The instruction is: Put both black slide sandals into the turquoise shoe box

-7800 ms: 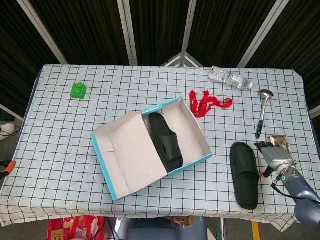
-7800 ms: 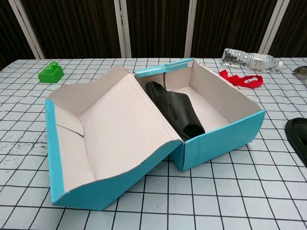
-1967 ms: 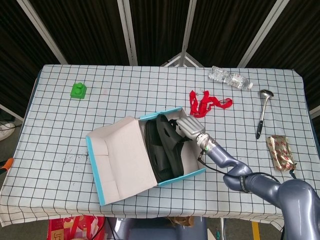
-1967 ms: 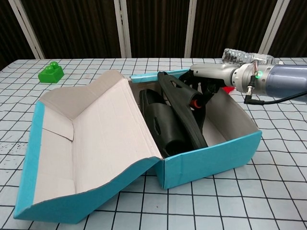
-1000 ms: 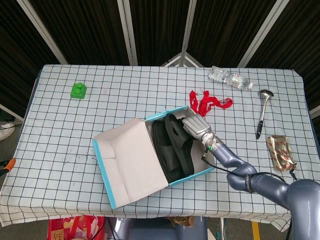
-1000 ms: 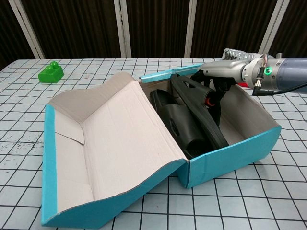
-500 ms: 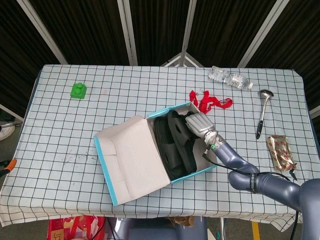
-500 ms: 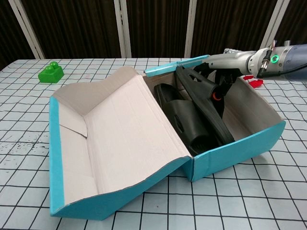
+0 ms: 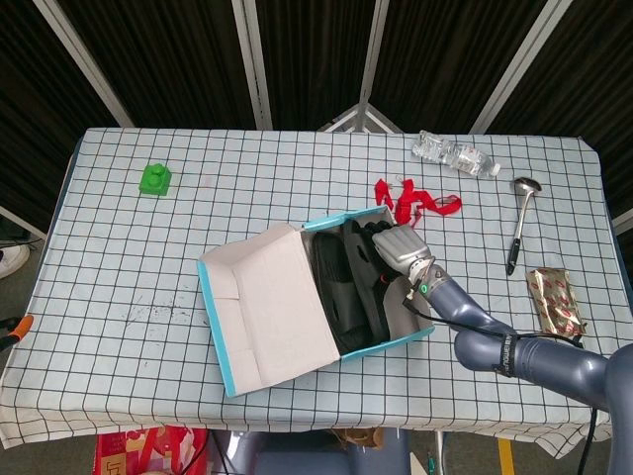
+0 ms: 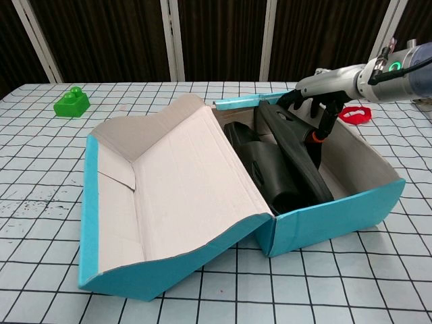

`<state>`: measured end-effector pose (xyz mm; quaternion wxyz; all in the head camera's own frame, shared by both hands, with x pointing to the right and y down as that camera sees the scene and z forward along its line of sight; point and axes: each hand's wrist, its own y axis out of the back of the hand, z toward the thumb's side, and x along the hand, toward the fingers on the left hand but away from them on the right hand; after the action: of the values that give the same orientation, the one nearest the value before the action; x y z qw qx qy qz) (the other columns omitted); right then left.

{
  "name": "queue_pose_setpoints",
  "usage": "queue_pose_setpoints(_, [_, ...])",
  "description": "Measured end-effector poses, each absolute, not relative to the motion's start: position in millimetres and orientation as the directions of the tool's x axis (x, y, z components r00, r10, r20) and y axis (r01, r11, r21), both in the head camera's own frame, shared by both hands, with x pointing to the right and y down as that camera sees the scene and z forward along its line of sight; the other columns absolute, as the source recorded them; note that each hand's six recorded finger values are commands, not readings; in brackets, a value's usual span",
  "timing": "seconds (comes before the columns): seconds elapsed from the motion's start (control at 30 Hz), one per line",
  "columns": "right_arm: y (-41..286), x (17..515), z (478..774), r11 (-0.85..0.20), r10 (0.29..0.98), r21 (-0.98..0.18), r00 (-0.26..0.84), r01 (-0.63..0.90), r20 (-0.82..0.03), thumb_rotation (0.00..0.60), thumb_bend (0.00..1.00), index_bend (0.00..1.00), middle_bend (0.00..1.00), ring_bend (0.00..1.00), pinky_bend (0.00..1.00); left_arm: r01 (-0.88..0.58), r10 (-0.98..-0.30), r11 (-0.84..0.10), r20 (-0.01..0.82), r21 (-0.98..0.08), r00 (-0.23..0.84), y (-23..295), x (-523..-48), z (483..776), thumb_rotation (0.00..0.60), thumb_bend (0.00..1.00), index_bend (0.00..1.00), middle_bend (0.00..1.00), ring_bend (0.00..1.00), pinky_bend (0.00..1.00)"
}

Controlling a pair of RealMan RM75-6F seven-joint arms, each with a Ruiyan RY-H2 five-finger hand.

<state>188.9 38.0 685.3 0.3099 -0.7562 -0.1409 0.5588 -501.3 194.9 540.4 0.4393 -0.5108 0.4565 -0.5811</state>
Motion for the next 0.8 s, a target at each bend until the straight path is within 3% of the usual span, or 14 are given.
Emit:
queue_pose_setpoints(0.5, [31.3, 215.0, 633.9, -0.769, 0.58, -0.615, 0.215, -0.173, -0.786, 0.6, 0.39, 0.12, 0.11, 0.14, 0.19, 0.016, -0.978, -0.198, 0.197, -0.98, -0.067, 198.3, -498.2, 535.3, 0.6, 0.27, 0.07, 0.0, 0.0, 0.01])
queue_pose_setpoints(0.8, [48.0, 237.3, 617.1, -0.874, 0.446, -0.457, 0.103, -0.162, -0.889, 0.6, 0.39, 0.03, 0.07, 0.09, 0.1, 0.006, -0.979, -0.197, 0.196, -0.98, -0.058, 201.2, -496.9, 531.2, 0.6, 0.27, 0.07, 0.0, 0.0, 0.01])
